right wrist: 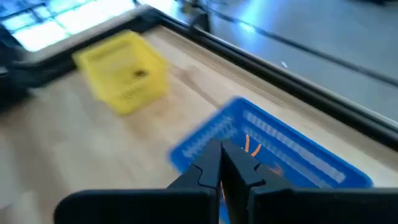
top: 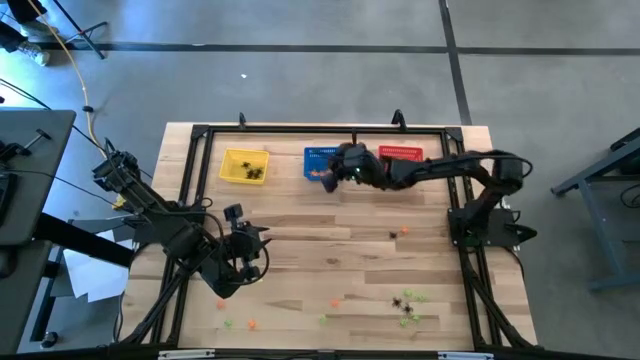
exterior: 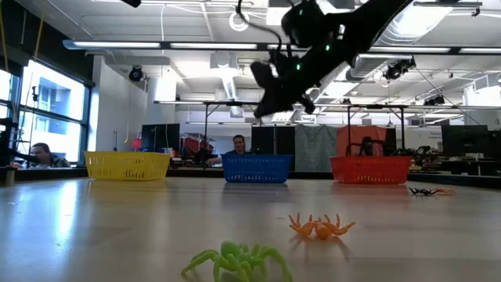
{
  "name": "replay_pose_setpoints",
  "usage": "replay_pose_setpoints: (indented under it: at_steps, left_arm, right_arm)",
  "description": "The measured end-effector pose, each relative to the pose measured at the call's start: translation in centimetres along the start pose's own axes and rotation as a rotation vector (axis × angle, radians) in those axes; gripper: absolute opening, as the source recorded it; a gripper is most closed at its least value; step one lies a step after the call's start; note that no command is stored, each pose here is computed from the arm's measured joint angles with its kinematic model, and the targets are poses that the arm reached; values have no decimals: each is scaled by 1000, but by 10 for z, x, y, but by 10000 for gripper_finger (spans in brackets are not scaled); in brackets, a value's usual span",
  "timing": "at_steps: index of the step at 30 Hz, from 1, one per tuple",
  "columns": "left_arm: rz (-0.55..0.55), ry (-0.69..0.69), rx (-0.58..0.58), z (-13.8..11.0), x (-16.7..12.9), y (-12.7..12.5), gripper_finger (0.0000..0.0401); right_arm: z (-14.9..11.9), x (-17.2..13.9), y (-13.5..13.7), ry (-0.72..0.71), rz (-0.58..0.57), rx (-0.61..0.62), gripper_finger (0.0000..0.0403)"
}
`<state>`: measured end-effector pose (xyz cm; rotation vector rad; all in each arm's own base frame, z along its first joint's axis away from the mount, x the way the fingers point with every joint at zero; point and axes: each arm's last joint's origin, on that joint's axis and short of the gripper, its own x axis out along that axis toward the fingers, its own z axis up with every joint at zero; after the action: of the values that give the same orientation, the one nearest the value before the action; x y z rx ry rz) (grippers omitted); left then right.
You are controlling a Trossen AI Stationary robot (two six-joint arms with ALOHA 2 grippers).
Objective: Sort Halloween decoration
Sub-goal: Put the orange spider toy into the blue basket
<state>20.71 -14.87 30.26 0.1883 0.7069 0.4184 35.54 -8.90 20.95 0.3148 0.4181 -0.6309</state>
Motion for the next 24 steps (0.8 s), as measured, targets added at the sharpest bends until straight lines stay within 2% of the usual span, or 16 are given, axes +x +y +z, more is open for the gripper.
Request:
replay_pose_setpoints:
  at_steps: [5,16,20,24]
  left_arm:
    - [14,6,6,-2,-1,1,101]
    - [17,4,7,-2,-1,1,101]
    - [15,6,3,-2,-1,1,101]
    - [9,12,2,-2,-1,1,101]
  right_arm:
    - [-5,21,-23,34,-23,66,0]
    - [-7,29,-30,40,-12,48,3]
    - [-7,29,-29,52,21,35,29]
    - [-8,29,-28,61,51,34,79]
